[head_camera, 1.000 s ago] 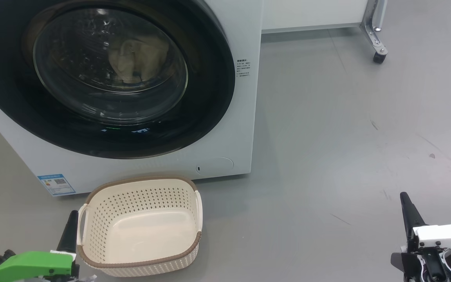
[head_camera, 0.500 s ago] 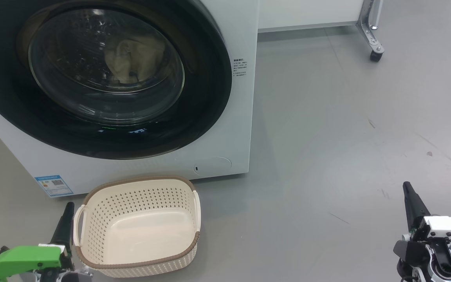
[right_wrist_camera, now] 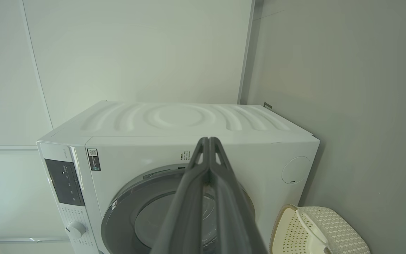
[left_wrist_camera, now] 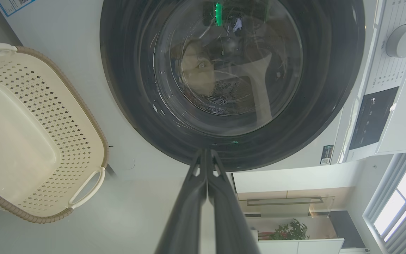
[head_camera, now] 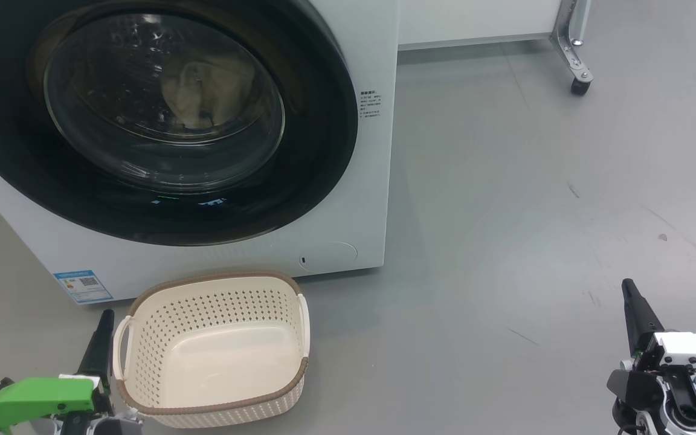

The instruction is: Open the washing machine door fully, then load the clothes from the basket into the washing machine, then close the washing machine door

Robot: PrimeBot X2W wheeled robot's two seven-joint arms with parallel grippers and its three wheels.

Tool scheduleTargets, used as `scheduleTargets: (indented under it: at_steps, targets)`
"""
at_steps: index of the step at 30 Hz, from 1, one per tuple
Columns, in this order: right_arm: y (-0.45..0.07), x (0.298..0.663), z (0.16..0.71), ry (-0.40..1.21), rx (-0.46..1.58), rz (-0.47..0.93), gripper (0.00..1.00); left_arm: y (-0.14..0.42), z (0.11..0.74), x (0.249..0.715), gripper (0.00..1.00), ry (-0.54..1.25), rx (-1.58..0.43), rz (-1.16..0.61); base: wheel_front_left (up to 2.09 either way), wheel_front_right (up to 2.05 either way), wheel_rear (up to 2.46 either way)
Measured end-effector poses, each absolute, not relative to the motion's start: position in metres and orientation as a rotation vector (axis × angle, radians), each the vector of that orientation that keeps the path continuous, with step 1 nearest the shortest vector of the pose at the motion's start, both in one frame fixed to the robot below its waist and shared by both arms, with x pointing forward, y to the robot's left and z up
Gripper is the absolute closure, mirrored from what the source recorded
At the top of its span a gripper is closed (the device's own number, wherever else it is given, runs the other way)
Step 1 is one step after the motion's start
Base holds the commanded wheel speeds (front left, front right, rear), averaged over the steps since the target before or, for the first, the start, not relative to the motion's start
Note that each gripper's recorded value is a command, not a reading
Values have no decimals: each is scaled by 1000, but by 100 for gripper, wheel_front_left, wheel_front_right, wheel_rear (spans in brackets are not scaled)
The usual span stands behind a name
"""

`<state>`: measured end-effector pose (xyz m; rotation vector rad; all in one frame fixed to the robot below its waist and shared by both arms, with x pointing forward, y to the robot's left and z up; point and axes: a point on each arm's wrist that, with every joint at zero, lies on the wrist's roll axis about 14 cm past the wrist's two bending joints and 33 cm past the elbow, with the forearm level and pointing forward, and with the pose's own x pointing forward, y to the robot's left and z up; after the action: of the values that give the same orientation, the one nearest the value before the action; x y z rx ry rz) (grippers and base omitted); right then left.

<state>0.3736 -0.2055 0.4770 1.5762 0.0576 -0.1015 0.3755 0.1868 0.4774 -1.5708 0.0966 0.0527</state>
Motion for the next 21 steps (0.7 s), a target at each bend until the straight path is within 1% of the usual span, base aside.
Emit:
scheduleTargets:
  at_steps: [21]
  targets:
    - [-206, 373, 476, 57, 1579, -104, 100, 187, 478, 376, 100, 96, -1571, 53, 0, 0, 0]
